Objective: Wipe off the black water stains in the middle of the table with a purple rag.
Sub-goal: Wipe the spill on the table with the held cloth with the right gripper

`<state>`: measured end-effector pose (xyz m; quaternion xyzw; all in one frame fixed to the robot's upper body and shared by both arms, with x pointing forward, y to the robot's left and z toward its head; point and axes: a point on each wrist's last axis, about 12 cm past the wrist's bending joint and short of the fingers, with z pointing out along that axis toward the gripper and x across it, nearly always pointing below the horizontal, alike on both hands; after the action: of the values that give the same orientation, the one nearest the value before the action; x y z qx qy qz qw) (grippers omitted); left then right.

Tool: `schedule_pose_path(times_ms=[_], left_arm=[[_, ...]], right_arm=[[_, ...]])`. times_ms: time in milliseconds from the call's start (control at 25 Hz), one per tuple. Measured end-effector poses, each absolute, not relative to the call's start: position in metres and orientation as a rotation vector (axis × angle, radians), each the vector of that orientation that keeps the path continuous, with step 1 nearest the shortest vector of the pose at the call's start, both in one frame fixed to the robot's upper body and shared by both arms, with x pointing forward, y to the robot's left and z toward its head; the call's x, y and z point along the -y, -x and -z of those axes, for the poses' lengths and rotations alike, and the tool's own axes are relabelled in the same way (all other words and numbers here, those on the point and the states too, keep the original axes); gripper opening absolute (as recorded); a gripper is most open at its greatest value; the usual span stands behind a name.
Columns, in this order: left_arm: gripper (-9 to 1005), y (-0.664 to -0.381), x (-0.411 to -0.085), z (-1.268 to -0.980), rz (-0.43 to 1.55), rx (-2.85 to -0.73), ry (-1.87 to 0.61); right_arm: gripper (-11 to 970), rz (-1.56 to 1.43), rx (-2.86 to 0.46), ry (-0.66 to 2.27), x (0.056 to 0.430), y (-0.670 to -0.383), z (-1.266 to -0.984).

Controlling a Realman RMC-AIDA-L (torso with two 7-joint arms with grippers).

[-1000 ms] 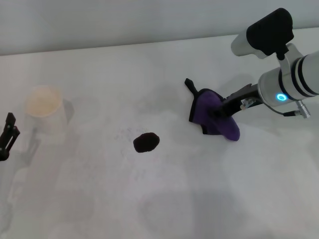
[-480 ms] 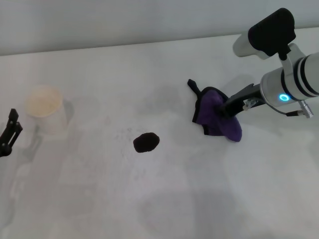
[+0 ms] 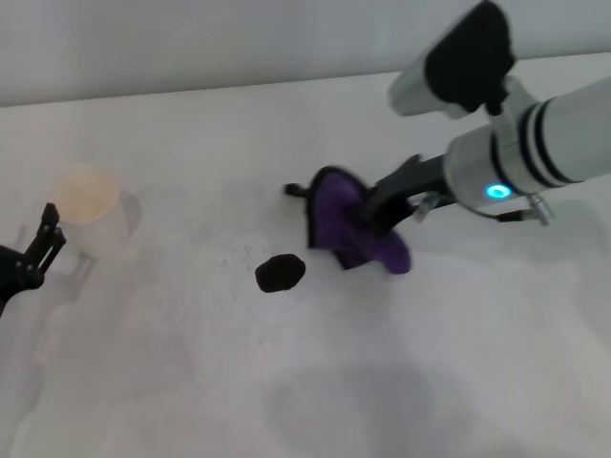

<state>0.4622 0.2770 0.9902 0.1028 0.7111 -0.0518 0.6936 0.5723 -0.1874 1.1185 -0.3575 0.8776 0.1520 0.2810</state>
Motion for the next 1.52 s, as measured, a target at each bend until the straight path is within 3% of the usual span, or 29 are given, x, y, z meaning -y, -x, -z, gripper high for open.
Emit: schedule_pose_path(times_ms=[200, 440, 800, 1240, 1520], left_arm=[[881, -0.468, -0.274, -0.994, 0.127, -1.571, -0.248], [880, -0.471, -0.273, -0.995, 0.136, -1.564, -0.221], [880, -0.473, -0.268, -1.000, 0.211, -1.538, -0.189], [881, -0.470, -0.263, -1.001, 0.265, -1.525, -0.182], [880, -0.475, -0.265, -1.009, 0.262, -1.470, -0.198]], right_arm=[[125, -0.507, -2.279, 1.086, 0.150, -0.556, -1.118], [120, -0.470, -2.255, 1.163, 0.127, -0.549, -1.088], [117, -0.398, -2.212, 1.141, 0.122, -0.544, -1.056], [116, -0.272, -2.244, 0.972, 0.158, -0.570, -1.046], [113, -0.350, -2.222, 1.046, 0.135, -0.554, -1.044]])
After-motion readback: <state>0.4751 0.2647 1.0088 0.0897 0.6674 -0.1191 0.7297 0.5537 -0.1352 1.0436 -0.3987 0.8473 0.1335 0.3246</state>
